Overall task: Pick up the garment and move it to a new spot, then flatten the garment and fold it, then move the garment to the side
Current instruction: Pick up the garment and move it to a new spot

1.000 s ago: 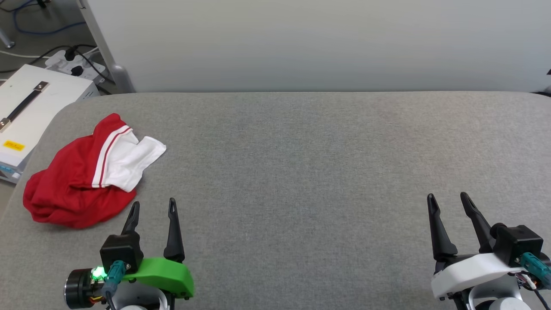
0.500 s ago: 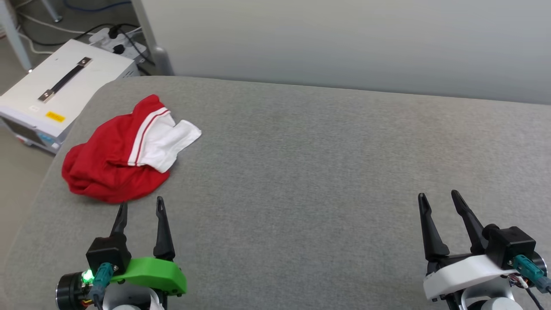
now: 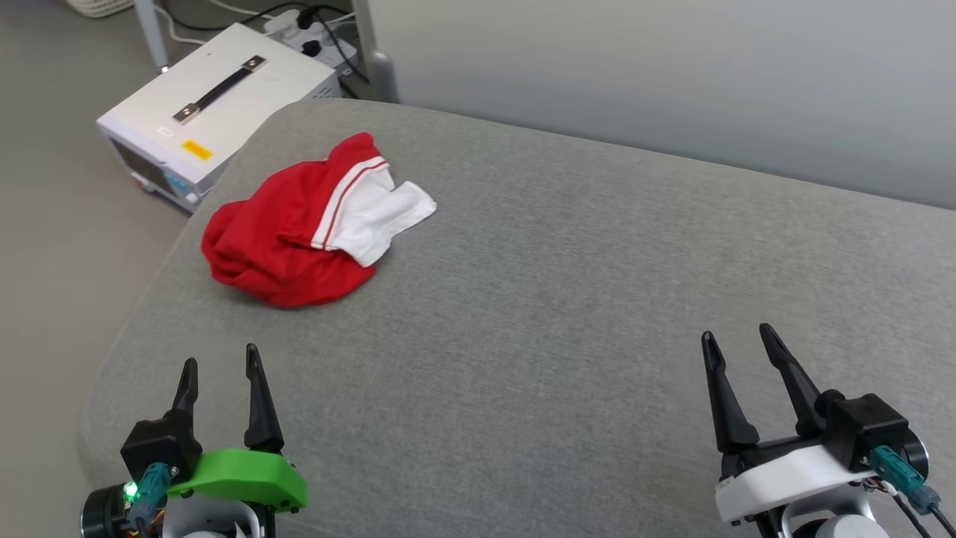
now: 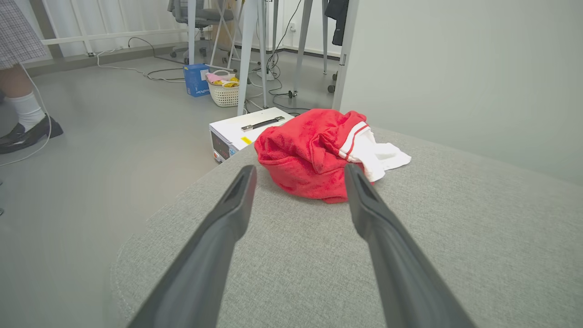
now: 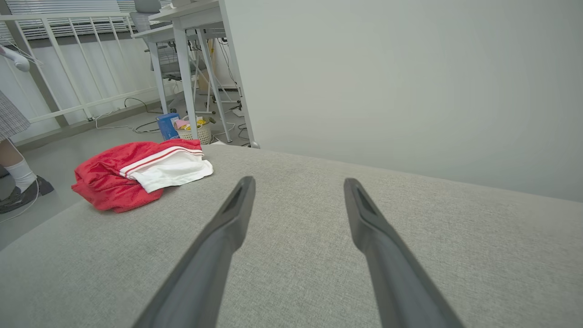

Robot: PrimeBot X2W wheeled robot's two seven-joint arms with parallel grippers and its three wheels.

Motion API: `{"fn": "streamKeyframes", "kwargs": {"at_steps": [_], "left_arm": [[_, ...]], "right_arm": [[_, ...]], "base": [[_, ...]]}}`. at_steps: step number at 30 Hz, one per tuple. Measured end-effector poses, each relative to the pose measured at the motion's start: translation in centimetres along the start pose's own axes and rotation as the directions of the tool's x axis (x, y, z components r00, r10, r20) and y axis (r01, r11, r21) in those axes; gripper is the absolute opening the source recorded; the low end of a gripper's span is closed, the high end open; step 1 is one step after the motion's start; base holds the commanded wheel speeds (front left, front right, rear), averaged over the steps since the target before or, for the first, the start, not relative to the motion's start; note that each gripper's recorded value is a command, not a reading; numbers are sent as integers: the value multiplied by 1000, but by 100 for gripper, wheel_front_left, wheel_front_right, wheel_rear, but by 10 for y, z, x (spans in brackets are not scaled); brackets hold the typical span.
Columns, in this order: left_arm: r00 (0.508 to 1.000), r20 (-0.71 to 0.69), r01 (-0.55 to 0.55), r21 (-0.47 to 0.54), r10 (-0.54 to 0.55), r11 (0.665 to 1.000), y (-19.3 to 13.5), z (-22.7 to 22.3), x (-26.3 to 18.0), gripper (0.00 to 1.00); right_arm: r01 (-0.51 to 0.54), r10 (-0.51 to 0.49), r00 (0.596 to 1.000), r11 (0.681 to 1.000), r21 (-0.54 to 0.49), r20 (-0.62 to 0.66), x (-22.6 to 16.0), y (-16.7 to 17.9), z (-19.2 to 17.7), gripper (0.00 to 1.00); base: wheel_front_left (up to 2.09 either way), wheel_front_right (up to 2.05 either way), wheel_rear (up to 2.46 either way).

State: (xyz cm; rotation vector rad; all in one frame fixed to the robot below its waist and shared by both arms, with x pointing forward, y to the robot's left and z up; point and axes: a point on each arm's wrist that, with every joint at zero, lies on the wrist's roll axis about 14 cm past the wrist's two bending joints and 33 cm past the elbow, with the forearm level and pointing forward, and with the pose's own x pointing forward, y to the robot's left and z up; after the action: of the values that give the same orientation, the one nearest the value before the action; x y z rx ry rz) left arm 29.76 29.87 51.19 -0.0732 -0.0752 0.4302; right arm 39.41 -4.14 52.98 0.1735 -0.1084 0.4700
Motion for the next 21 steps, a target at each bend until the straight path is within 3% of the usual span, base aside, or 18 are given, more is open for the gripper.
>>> {"fn": "streamKeyframes", "kwargs": {"at_steps": [13,21], "left_arm": [[989,3,-151,-18,151,988,47,-1,-23,100],[991,66,-118,-18,119,993,47,18,4,100]], "right_arm": [[-142,142,990,989,37,2,22,44,-11,100],[-164,164,986,985,57,14,31,48,-15,100]], "base": [[0,0,0],[0,0,0]]}}
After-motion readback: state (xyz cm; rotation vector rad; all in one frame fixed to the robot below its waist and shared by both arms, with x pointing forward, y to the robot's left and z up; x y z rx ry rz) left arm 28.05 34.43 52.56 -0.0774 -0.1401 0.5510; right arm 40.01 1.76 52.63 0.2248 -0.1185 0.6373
